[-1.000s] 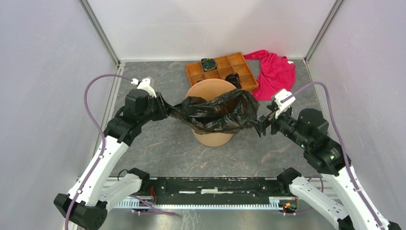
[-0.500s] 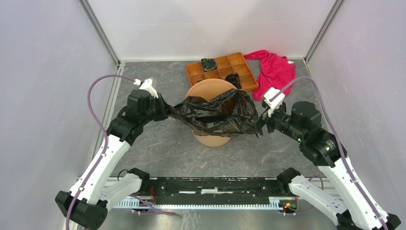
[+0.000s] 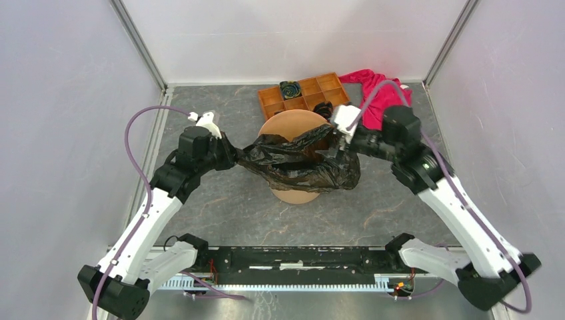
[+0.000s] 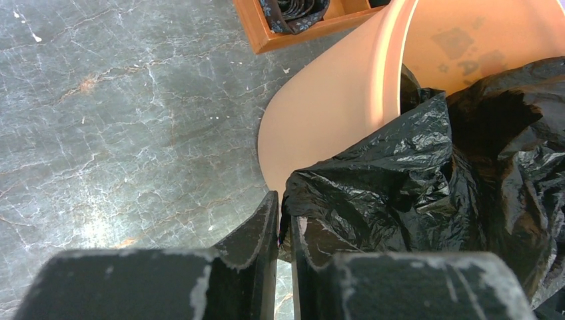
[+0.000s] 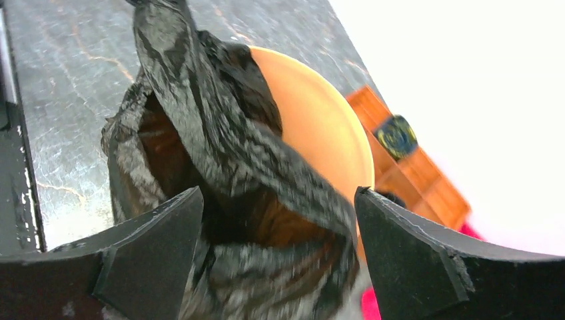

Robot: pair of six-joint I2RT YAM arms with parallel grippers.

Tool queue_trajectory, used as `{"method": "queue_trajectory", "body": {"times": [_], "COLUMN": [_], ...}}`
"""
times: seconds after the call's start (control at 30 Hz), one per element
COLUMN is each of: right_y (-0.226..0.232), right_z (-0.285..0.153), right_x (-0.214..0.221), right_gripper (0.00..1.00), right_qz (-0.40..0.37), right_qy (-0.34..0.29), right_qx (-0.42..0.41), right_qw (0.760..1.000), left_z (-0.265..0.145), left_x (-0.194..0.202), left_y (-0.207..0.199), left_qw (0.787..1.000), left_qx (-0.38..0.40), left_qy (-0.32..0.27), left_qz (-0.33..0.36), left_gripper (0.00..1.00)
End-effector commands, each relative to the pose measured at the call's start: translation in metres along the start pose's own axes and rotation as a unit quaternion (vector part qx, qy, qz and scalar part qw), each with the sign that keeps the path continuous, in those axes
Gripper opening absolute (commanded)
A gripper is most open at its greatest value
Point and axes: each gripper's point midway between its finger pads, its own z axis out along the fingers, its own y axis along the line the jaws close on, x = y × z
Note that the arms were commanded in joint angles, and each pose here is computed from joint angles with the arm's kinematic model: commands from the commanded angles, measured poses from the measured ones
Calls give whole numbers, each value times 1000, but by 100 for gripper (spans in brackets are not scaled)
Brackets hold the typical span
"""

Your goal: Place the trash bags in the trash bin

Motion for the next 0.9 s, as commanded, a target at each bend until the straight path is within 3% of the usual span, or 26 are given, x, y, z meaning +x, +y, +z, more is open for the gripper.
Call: {"method": "queue_trajectory", "body": {"times": [0.0,0.13,0.27,0.4,0.53,0.7,0.87], "right_y": [13,33,43,43,28,12,-33], "right_z": [40,70,91,100,109,115,111], "right_x": [-40,-24,3,9,19,23,11], "right_gripper": [90,84,71,62,29,1,0], "right_qz": [-125,-159,-190,-194,-186,-176,-135], "right_qy": [-82,-41,2,-6,6,21,14], "right_qx": [-105,-162,-174,-158,-107,-66,62], "right_qw": [983,973,966,968,977,982,989], "left_z": [-3,-1,0,1,0,0,-1], "left_x": [-11,-10,-9,-6,-5,-4,-3], "left_y": [-9,-11,-12,-11,-12,-13,-11], "left_qw": [999,999,999,999,999,999,999], "left_qx": [25,31,33,34,38,39,35], "left_qy": [-24,-20,-18,-14,-13,-13,-11], "left_qz": [6,9,11,11,7,2,2], "left_gripper": [17,17,17,17,17,17,17]}}
